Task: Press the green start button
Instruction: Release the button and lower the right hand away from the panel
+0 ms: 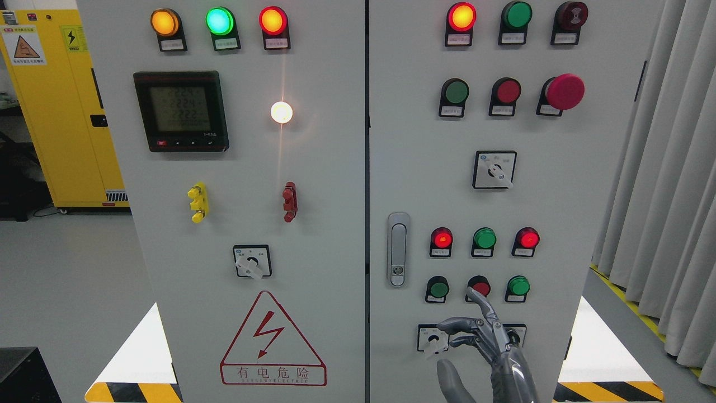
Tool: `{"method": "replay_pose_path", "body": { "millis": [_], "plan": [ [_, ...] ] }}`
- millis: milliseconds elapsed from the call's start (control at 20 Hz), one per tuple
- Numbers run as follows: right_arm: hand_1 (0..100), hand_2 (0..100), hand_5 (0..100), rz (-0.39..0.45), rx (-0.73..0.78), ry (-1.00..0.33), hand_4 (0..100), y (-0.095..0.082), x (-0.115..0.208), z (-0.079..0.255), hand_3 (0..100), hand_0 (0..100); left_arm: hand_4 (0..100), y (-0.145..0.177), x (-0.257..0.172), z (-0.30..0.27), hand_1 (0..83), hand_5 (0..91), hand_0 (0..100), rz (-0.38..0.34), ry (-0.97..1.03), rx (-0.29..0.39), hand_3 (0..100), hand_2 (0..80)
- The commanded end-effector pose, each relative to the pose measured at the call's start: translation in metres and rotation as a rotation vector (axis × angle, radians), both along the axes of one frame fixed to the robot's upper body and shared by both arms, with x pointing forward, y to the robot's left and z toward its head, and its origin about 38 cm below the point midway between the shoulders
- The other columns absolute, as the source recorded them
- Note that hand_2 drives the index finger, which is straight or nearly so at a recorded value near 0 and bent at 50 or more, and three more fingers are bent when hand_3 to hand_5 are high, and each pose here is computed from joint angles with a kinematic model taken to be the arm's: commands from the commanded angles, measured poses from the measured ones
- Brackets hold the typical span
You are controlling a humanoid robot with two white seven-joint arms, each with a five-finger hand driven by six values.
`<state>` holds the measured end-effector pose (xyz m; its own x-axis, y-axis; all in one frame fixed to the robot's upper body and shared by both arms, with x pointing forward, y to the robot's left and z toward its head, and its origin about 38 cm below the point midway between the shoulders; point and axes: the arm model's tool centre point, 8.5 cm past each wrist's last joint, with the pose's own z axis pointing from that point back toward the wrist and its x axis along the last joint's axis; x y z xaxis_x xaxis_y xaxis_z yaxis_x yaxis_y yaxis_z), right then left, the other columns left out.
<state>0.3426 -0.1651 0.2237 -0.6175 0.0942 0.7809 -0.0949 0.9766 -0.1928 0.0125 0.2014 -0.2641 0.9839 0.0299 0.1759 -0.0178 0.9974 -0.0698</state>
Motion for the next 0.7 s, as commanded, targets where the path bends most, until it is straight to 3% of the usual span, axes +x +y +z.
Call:
{"method": "replay_pose_path", "body": {
  "millis": [0, 650],
  "plan": [
    [45, 0, 9, 0.082, 0.112, 0.014, 12, 0.014, -0.0113, 0.0038, 8, 34, 0, 0.0001, 0.0001, 0.0, 55.6, 0.0, 12, 0.0, -0.001, 0.0, 0, 0.0],
    [45, 0, 9, 0.094, 0.117, 0.038, 12, 0.0177, -0.0135, 0.0026, 9, 32, 0, 0.0001, -0.0009, 0.0, 55.6, 0.0, 12, 0.0, 0.001, 0.0, 0, 0.0]
  ]
}}
